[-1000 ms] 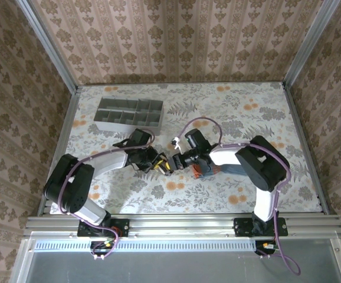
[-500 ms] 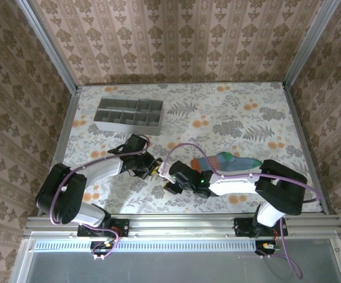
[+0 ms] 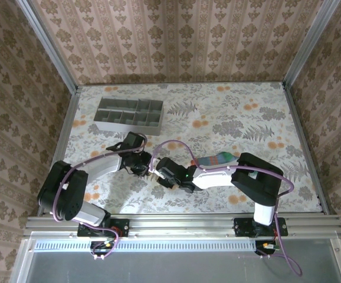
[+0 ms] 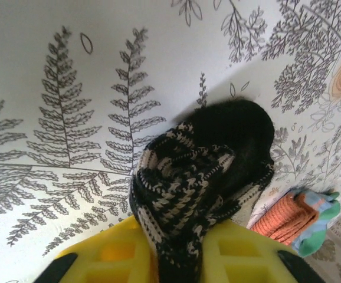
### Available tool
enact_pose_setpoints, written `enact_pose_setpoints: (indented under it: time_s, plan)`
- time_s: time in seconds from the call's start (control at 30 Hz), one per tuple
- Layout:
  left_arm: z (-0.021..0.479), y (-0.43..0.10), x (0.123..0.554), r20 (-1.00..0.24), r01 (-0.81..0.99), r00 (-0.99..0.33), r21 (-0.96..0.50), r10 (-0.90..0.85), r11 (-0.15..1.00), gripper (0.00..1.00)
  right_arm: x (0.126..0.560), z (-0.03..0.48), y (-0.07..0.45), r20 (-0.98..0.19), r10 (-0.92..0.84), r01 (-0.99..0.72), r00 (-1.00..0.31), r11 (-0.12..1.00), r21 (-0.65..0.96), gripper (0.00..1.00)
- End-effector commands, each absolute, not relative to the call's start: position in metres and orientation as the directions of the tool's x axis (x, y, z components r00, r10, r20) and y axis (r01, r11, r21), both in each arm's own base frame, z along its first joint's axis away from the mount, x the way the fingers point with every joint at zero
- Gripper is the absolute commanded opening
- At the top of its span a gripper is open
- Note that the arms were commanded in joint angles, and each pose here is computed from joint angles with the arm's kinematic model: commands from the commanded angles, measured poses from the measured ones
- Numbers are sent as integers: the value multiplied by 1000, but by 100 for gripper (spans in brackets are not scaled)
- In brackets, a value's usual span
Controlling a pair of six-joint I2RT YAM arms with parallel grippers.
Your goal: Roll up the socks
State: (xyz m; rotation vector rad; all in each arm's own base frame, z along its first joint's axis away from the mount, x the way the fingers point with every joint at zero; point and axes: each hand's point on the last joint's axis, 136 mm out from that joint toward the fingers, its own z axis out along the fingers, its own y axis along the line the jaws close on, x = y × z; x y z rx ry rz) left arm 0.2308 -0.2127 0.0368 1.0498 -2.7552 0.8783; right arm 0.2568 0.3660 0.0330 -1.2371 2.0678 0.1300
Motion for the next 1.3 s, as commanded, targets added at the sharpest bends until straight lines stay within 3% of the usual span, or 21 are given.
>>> enact_pose_setpoints:
  time_s: [0.0, 0.1, 0.23, 0.33, 0.47, 1.0, 1.17, 1.2, 1.27]
  plan:
    - [4, -174, 180, 291, -682, -730, -247, -618, 689, 31, 267, 8, 344, -538, -733, -774, -416, 596, -214, 29]
    - [18, -176, 195, 270, -684, -729, -314, -628, 659, 41, 260, -7, 335, -491, -728, -777, -479, 612, -150, 11]
    - [38, -173, 220, 200, -662, -734, -420, -649, 620, 54, 243, -27, 322, -420, -698, -769, -580, 639, 1, 1]
    - [47, -171, 243, 187, -662, -712, -501, -677, 557, 62, 231, -40, 314, -373, -668, -747, -644, 655, 117, 0]
    - [51, -185, 259, 199, -634, -719, -581, -666, 511, 66, 221, -48, 309, -327, -613, -692, -720, 672, 263, 0]
    - [40, -223, 267, 219, -591, -764, -617, -607, 520, 71, 217, -61, 303, -151, -452, -453, -879, 692, 561, 0]
    - [16, -226, 253, 247, -608, -773, -552, -584, 570, 63, 219, -61, 302, -120, -410, -393, -904, 687, 611, 0]
    - [11, -226, 250, 250, -611, -773, -542, -583, 577, 56, 220, -61, 302, -116, -406, -387, -906, 687, 615, 0]
    - [0, -224, 240, 270, -634, -762, -499, -589, 591, 27, 221, -59, 302, -116, -416, -395, -902, 685, 612, 1]
